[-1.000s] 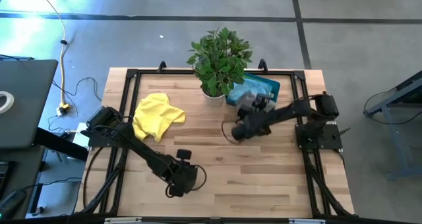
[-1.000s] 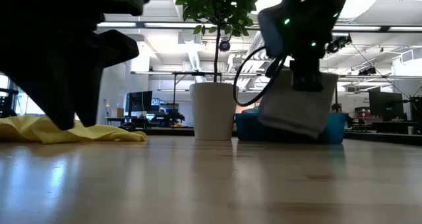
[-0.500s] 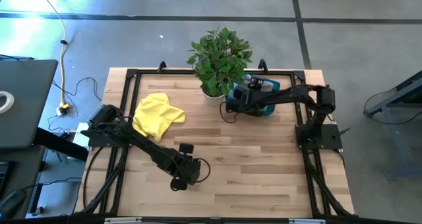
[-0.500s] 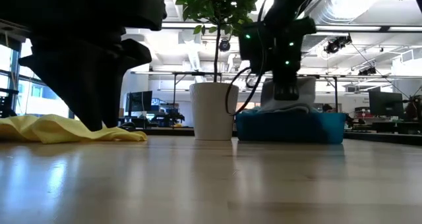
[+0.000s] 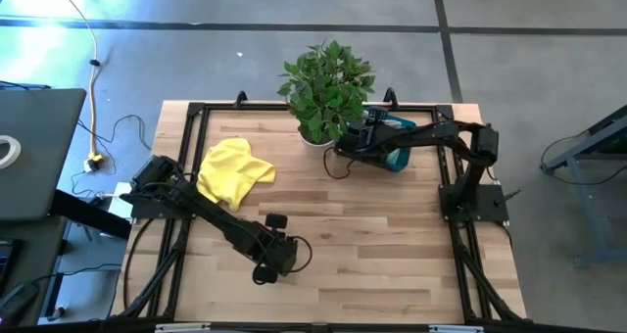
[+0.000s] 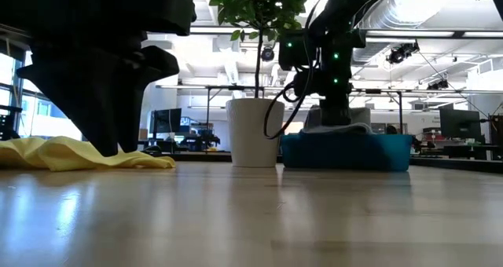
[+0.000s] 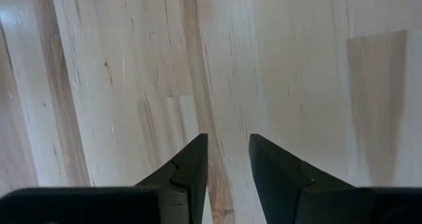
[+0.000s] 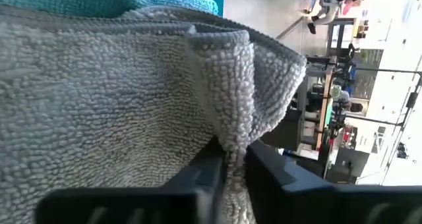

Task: Fold microfiber towels
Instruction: Put the gray towel into the blue bin, then fold the yellow towel

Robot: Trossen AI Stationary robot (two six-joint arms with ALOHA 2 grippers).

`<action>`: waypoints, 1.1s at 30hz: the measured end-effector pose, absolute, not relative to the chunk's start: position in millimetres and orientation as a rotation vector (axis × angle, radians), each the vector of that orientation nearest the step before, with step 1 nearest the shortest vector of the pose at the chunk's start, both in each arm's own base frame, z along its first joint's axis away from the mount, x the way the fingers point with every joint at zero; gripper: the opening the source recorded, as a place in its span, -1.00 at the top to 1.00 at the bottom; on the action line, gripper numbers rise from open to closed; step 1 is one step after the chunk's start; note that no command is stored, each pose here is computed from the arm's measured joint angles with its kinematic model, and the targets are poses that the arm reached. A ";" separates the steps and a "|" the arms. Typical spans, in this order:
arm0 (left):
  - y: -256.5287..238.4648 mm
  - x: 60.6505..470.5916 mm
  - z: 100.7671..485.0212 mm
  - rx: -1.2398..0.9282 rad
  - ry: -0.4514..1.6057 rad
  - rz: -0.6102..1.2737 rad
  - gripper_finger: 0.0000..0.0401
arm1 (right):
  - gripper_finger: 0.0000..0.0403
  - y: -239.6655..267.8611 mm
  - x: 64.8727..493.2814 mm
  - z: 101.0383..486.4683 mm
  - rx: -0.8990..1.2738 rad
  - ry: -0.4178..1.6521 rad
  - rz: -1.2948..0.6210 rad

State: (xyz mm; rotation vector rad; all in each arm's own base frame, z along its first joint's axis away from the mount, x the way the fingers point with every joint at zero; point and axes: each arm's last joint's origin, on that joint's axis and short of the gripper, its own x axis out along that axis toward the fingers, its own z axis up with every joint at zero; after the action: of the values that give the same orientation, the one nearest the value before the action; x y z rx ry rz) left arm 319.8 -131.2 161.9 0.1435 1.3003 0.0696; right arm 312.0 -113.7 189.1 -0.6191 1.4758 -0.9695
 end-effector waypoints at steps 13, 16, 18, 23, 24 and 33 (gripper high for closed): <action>-121.9 323.4 163.0 0.158 1.241 0.228 0.50 | 0.24 -85.9 310.3 215.8 -0.537 1.419 -1.116; -110.7 326.5 163.9 0.153 1.197 0.360 0.50 | 0.24 -65.1 312.3 229.5 -0.514 1.377 -1.131; -100.3 326.0 164.2 0.174 1.195 0.452 0.50 | 0.24 -48.0 314.2 234.1 -0.483 1.331 -1.128; -68.1 314.4 165.1 0.261 1.304 0.667 0.50 | 0.24 1.6 315.9 229.3 -0.400 1.258 -1.032; -61.0 310.1 165.8 0.267 1.339 0.720 0.50 | 0.24 12.5 314.8 226.5 -0.389 1.247 -1.009; -1.0 269.4 181.7 0.364 1.679 1.112 0.53 | 0.24 106.1 286.2 207.4 -0.272 1.092 -0.900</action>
State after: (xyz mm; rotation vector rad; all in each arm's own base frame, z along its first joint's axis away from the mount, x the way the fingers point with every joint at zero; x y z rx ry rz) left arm 269.4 -1.0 181.7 0.3641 1.6794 1.1115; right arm 286.2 106.1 207.4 -0.2719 1.0920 -0.8995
